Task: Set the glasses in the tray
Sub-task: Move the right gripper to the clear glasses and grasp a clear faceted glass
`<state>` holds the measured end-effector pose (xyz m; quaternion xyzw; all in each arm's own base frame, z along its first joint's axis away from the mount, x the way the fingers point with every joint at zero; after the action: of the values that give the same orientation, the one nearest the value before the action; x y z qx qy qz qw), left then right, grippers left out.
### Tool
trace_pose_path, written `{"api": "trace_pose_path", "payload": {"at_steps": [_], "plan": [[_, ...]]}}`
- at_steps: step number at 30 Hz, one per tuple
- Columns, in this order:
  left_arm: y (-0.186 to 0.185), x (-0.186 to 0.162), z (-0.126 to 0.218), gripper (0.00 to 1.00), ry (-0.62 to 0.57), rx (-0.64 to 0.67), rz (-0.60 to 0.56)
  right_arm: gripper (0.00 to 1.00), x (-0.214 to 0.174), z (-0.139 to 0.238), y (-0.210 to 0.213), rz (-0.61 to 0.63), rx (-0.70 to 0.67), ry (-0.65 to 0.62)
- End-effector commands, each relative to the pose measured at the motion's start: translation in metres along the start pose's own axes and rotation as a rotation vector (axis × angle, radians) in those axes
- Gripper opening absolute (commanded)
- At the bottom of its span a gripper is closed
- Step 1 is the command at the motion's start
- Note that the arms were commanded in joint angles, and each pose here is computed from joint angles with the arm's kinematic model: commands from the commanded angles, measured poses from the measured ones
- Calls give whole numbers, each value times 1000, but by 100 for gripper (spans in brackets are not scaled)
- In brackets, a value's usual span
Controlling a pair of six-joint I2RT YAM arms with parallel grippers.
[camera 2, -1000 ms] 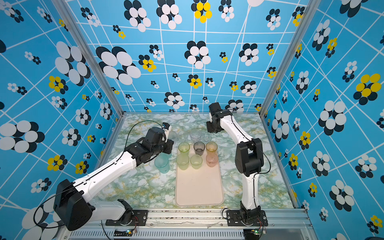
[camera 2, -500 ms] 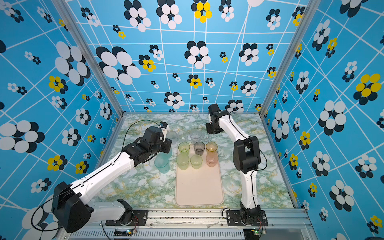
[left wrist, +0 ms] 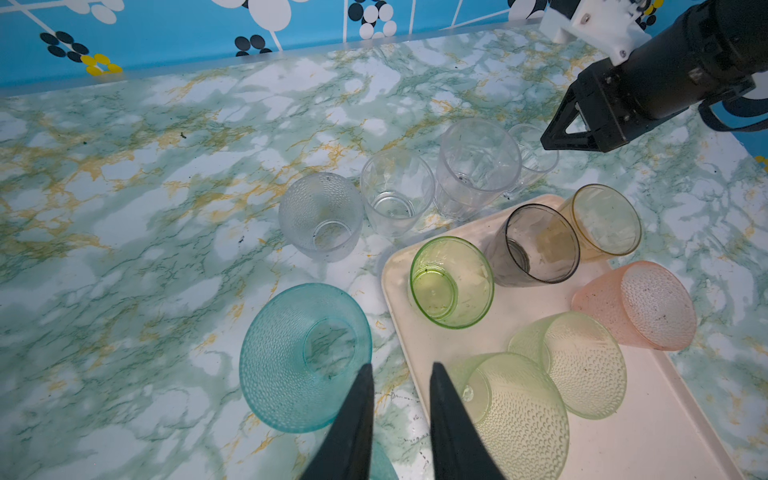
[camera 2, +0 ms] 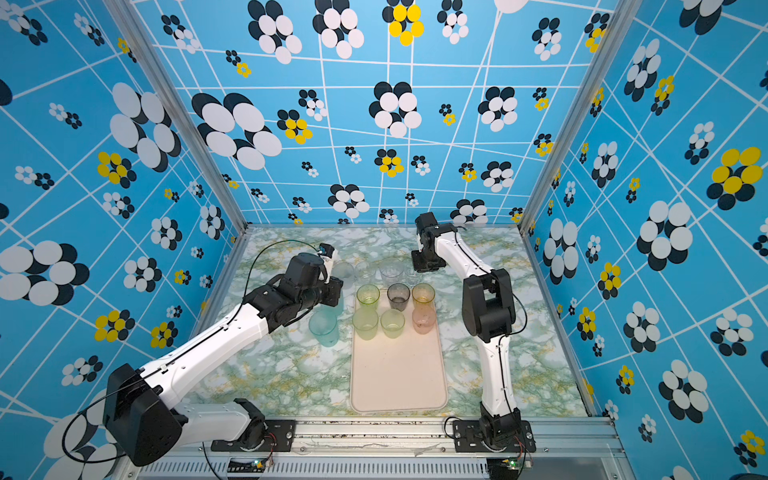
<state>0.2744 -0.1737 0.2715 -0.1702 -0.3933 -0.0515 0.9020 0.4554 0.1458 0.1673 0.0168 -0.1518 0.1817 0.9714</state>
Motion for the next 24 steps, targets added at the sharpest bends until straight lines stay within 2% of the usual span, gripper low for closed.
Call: {"api": "trace_pose_path", "payload": {"at_steps": [1, 17, 24], "plan": [[6, -2, 3, 26, 3, 18, 8, 21, 1, 1, -2, 3, 19, 10], [9, -3, 1, 26, 10, 25, 15, 11, 2, -7, -2, 2, 15, 18], [11, -4, 0, 26, 17, 33, 11, 6, 1, 13, -7, -11, -37, -72]]}}
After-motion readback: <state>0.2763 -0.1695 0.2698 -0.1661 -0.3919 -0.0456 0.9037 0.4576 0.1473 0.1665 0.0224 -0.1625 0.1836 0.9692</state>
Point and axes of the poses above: each gripper's point midway between its finger pads, its own z axis back along the fingers, its own y axis along the line the jaws close on, x = y × z, the point moved 9 cm from there along z, back along the fingers, and after that the axes turned 10 degrees about z, right-handed, at the moved point
